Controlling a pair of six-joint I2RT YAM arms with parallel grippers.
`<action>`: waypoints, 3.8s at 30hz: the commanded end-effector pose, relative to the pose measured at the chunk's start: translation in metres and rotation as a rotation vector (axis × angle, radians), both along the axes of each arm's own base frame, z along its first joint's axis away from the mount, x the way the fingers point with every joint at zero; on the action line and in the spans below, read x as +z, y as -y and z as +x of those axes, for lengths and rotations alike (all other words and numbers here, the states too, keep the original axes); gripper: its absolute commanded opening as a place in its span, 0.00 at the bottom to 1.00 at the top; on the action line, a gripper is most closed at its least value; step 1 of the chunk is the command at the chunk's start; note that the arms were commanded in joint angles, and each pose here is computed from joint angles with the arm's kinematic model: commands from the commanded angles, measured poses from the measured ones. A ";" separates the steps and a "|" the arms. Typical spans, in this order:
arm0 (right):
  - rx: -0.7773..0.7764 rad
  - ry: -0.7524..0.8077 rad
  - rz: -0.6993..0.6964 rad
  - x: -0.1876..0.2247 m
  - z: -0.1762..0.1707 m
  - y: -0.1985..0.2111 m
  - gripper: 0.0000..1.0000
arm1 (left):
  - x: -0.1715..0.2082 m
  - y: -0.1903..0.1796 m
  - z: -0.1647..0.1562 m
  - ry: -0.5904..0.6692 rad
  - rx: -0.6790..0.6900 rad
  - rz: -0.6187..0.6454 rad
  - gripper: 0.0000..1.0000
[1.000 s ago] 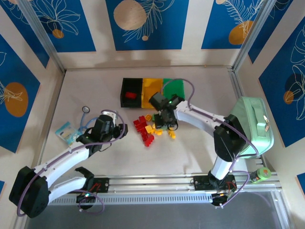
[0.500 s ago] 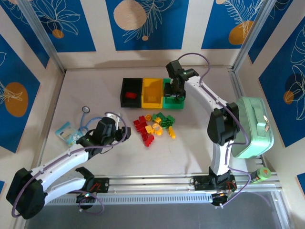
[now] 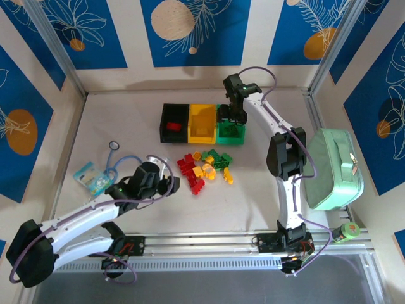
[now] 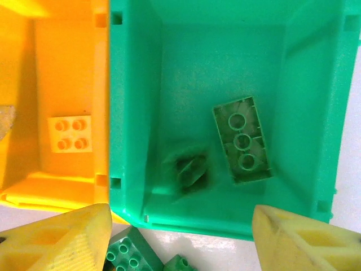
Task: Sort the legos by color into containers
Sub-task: Place the lego in the container, then pick up the lego from the center of the table, then place the lego in the container.
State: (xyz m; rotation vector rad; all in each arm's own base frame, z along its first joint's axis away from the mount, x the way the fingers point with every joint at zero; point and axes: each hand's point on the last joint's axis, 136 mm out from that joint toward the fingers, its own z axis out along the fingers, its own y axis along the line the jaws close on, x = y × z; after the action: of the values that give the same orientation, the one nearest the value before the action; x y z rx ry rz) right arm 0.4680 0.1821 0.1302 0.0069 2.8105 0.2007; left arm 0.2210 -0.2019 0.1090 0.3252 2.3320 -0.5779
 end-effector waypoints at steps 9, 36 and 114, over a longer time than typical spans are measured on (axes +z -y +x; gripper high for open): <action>0.022 0.062 0.065 0.040 -0.031 -0.003 0.66 | -0.011 0.030 -0.016 -0.033 -0.120 0.008 0.61; -0.006 0.061 0.137 0.019 -0.105 0.006 0.65 | -0.057 0.088 -0.025 -0.160 -0.298 0.163 0.61; 0.041 0.020 0.130 -0.025 -0.203 -0.010 0.59 | 0.037 -0.002 0.218 -0.109 0.143 0.011 0.59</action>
State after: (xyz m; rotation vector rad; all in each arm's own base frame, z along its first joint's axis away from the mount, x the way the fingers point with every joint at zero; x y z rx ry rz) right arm 0.2712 0.1904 0.1038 -0.0007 2.7666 0.4148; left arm 0.4473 -0.2014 0.1233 0.1243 2.4907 -0.4709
